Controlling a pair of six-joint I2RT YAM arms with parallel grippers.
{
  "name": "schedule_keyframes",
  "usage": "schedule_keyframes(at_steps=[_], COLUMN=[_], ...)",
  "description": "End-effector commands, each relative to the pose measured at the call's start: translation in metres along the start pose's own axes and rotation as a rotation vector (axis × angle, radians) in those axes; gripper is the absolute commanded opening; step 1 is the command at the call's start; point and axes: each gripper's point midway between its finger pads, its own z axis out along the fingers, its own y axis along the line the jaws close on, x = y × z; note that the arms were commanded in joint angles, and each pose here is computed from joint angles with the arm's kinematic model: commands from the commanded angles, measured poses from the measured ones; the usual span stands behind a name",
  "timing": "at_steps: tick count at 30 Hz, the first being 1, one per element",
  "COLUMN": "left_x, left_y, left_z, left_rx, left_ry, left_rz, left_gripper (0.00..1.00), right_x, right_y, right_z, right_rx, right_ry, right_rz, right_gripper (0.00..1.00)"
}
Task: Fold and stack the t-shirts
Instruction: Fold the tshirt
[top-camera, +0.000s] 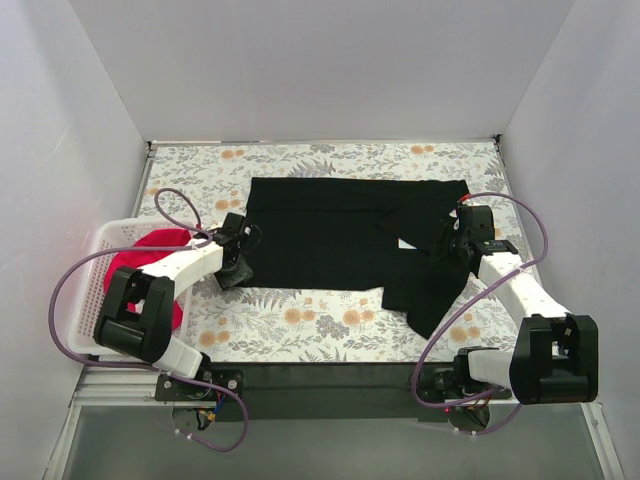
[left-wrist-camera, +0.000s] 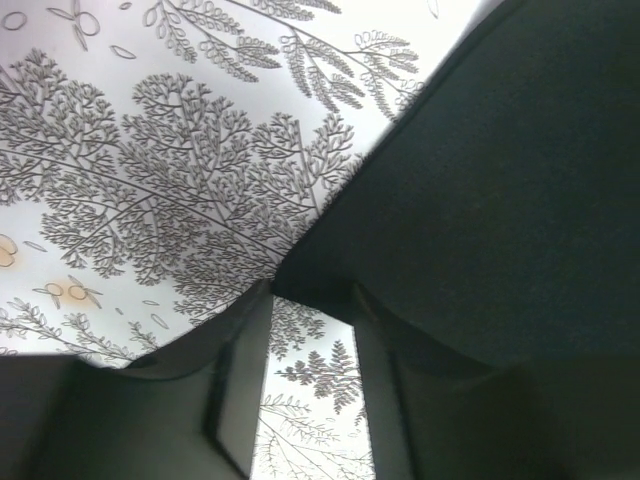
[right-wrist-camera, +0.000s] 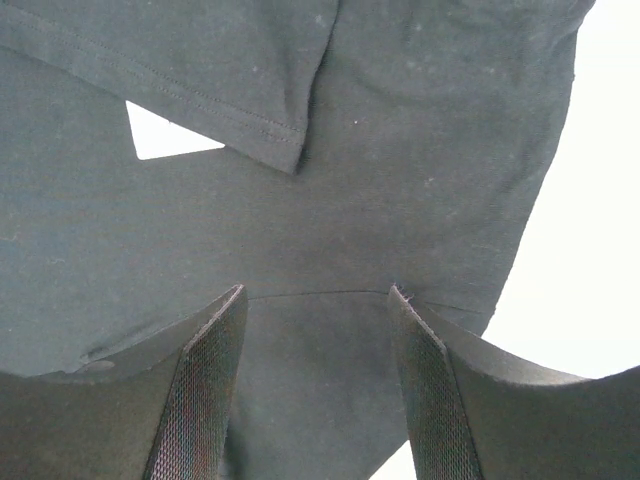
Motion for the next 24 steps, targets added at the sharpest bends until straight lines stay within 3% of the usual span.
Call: schedule_keyframes(at_steps=[1,3,8,12,17,24], left_x=[0.009,0.008,0.006,-0.001,-0.004,-0.004], left_y=[0.008,0.007,0.005,0.003,-0.001,-0.006], left_z=[0.012,0.012,0.009,0.000,-0.007,-0.009], left_rx=[-0.059,-0.058,-0.045,-0.021,0.022,0.057], left_ry=[0.014,0.014,0.009,-0.010,-0.031,-0.029], left_rz=[0.014,0.016,0.041,0.058,0.073,0.093], left_gripper=[0.33,0.27,0.00,0.00,0.00,0.00], right_x=[0.000,0.002,0.009,0.016,0.031,0.048], right_y=[-0.005,-0.006,-0.017,-0.035,-0.053,-0.074], right_z=[-0.004,-0.003,-0.002,-0.005,-0.004,0.004], right_rx=[0.025,0.032,0.082,0.184,0.233,0.252], right_ry=[-0.015,-0.010,0.009,0.030,0.094,0.172], right_rz=[-0.015,-0.018,-0.018,0.000,0.061,0.143], right_gripper=[0.65,0.65,0.65,0.69,0.66,0.52])
